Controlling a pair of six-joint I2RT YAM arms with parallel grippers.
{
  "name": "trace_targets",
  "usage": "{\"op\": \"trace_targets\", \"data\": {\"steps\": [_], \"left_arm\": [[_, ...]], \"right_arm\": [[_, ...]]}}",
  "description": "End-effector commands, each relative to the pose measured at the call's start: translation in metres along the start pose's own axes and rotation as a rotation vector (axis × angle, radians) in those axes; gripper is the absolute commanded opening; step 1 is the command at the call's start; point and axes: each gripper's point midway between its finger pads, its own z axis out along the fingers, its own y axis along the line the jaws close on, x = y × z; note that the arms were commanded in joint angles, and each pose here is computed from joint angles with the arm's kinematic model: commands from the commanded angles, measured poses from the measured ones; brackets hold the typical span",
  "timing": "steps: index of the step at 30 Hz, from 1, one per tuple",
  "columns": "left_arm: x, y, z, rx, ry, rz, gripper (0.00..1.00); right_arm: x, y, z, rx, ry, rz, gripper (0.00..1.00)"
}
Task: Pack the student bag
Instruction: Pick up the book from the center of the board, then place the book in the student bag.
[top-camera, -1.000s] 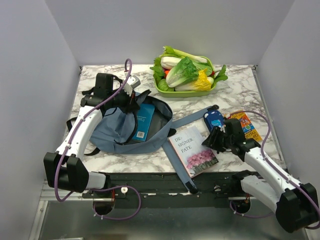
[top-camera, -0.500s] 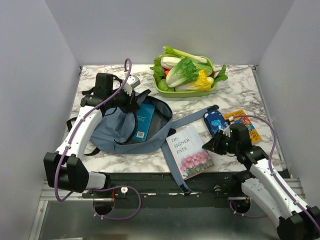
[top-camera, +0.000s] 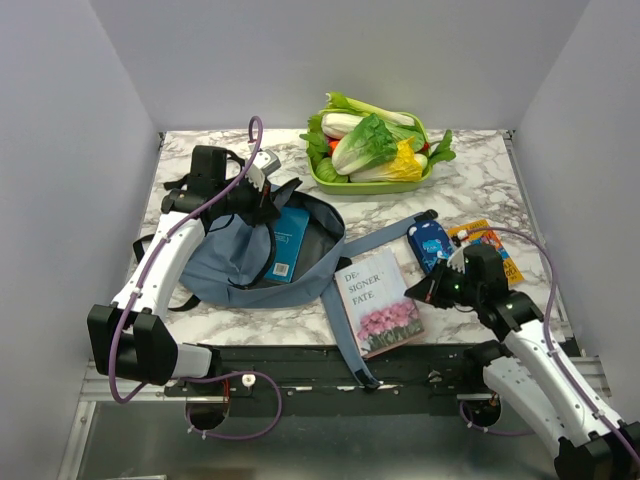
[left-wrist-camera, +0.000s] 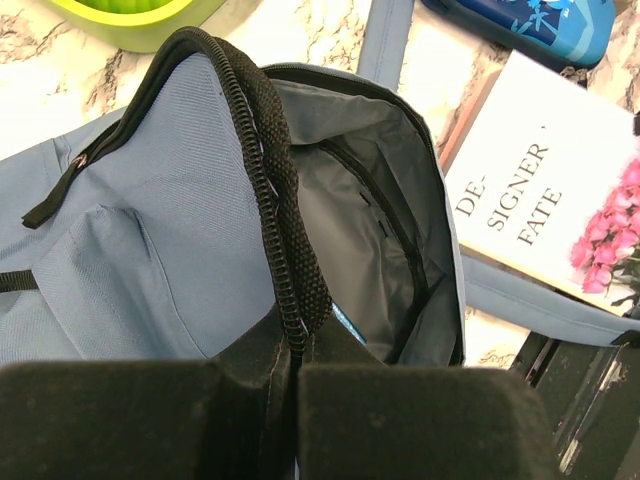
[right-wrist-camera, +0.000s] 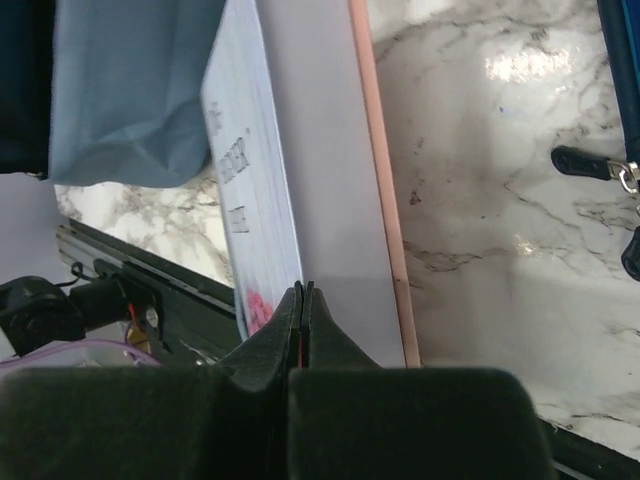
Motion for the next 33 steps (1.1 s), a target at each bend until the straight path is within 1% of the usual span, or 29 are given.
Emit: {"op": "trace_targets", "data": {"steps": [1, 2, 3, 5, 6, 9, 13, 18, 24, 28, 29, 30, 32, 33], "left_arm": [[-0.008, -0.008, 0.002, 0.044, -0.035, 0.014, 0.02], [-0.008, -0.008, 0.002, 0.046, -0.035, 0.014, 0.02], [-0.008, -0.008, 0.002, 0.046, -0.035, 0.014, 0.02], [-0.01, -0.009, 0.001, 0.049, -0.043, 0.019, 0.02], [-0.01, -0.01, 0.002, 0.05, -0.042, 0.017, 0.02], [-0.011, -0.011, 0.0, 0.051, -0.045, 0.025, 0.02], [-0.01, -0.01, -0.002, 0.039, -0.042, 0.043, 0.02], [-0.009, -0.013, -0.005, 0.04, -0.044, 0.053, 0.02], [-0.015, -0.016, -0.009, 0.041, -0.055, 0.06, 0.02], [-0.015, -0.017, -0.011, 0.041, -0.055, 0.069, 0.02], [-0.016, -0.017, -0.011, 0.042, -0.059, 0.072, 0.02], [-0.016, -0.017, -0.011, 0.042, -0.06, 0.066, 0.02], [-0.017, -0.019, -0.011, 0.051, -0.062, 0.058, 0.02], [-0.02, -0.02, -0.012, 0.051, -0.065, 0.058, 0.02]], "right_arm": [[-0.019, 0.03, -0.022, -0.054, -0.041, -0.036, 0.01], [-0.024, 0.035, -0.025, -0.06, -0.05, -0.035, 0.01], [-0.036, 0.051, -0.034, -0.088, -0.077, -0.044, 0.01], [-0.044, 0.061, -0.038, -0.091, -0.069, -0.021, 0.01], [-0.051, 0.074, -0.043, -0.121, -0.074, -0.024, 0.01], [-0.06, 0.092, -0.047, -0.157, -0.057, -0.01, 0.01], [-0.08, 0.122, -0.062, -0.223, -0.083, -0.022, 0.01], [-0.096, 0.153, -0.067, -0.316, -0.079, -0.003, 0.01], [-0.116, 0.175, -0.051, -0.388, -0.048, 0.035, 0.01], [-0.128, 0.181, -0.038, -0.407, -0.043, 0.054, 0.01], [-0.13, 0.184, -0.034, -0.418, -0.034, 0.081, 0.01], [-0.131, 0.182, -0.024, -0.419, -0.014, 0.103, 0.01], [-0.138, 0.187, -0.013, -0.439, -0.02, 0.126, 0.01], [-0.14, 0.183, 0.002, -0.413, -0.012, 0.147, 0.01]]}}
